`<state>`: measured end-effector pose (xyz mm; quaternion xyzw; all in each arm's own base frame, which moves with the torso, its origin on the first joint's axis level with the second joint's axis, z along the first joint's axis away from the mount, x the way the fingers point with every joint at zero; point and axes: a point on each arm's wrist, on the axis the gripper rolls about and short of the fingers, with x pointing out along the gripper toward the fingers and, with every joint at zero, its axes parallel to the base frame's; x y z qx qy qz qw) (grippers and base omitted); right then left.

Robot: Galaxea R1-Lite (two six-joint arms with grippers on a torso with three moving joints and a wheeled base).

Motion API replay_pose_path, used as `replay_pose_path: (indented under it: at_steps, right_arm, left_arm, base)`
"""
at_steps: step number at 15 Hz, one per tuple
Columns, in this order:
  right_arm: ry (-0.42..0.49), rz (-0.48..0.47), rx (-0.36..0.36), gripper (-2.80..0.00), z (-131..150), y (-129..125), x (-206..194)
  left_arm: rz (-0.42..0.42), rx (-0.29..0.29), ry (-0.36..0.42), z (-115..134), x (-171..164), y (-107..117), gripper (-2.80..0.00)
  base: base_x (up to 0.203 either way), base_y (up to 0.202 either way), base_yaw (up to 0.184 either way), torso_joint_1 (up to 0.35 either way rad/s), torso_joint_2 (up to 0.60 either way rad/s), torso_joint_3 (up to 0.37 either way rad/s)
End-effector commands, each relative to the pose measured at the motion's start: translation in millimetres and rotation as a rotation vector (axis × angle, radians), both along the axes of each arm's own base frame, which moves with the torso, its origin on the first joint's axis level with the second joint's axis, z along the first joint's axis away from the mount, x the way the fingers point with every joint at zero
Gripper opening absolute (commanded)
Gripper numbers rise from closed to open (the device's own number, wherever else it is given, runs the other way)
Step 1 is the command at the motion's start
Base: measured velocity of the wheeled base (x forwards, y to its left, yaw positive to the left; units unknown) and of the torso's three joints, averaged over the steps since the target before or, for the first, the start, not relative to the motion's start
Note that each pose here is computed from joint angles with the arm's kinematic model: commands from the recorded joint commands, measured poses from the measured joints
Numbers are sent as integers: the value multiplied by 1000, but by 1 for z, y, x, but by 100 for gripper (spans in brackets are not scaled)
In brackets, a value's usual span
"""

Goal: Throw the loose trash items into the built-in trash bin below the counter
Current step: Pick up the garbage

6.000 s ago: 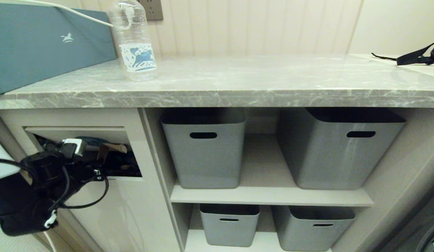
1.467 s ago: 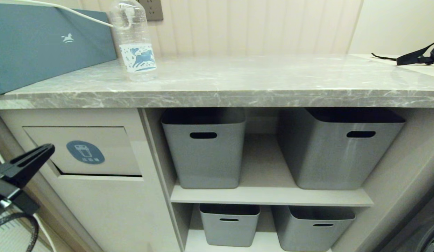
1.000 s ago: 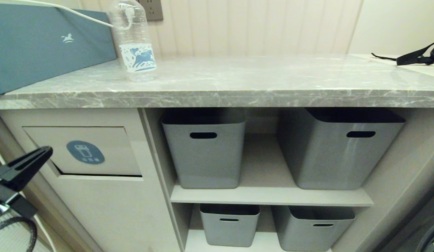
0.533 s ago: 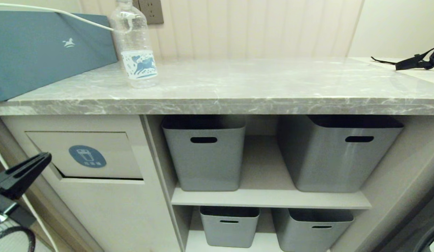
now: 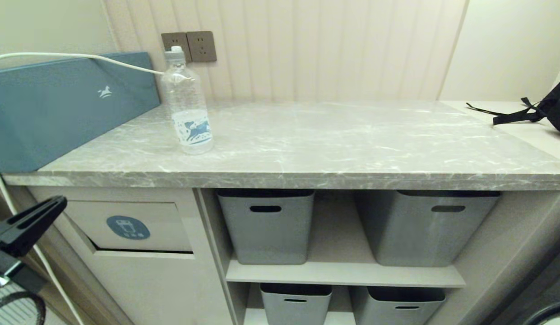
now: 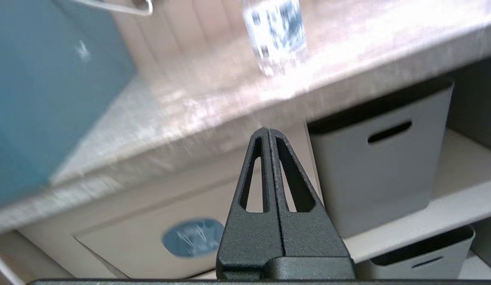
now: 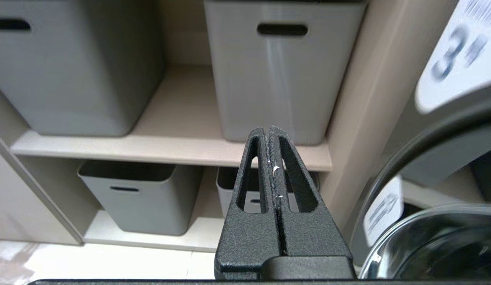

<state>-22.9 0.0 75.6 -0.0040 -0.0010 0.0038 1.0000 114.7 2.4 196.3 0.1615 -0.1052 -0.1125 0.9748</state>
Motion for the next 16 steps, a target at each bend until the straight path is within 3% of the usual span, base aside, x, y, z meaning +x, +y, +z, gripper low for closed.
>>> replay_pose_path:
  at_steps: [1, 6, 9, 12, 14, 16]
  right_arm:
    - [-1, 2, 0, -280, 0, 0, 0]
    - [-1, 2, 0, -280, 0, 0, 0]
    - [-1, 2, 0, -280, 0, 0, 0]
    - [-1, 2, 0, -280, 0, 0, 0]
    - [-1, 2, 0, -280, 0, 0, 0]
    - [-1, 2, 0, -280, 0, 0, 0]
  left_arm:
    - [-4, 2, -1, 0, 1, 0, -280]
    - [-9, 0, 22, 1, 10, 0, -280]
    - [-18, -8, 0, 29, 57, -1, -280]
    - [62, -37, -37, 56, 126, -5, -280]
    - [41, -66, -64, 67, 140, -19, -280]
    - [19, -56, -27, 55, 139, -27, -280]
  base:
    - [0, 0, 0, 179, -467, -275]
    - [0, 0, 0, 130, -318, -188]
    - [0, 0, 0, 13, -32, -18]
    - [0, 0, 0, 0, 0, 0]
    - [0, 0, 0, 0, 0, 0]
    - [0, 0, 0, 0, 0, 0]
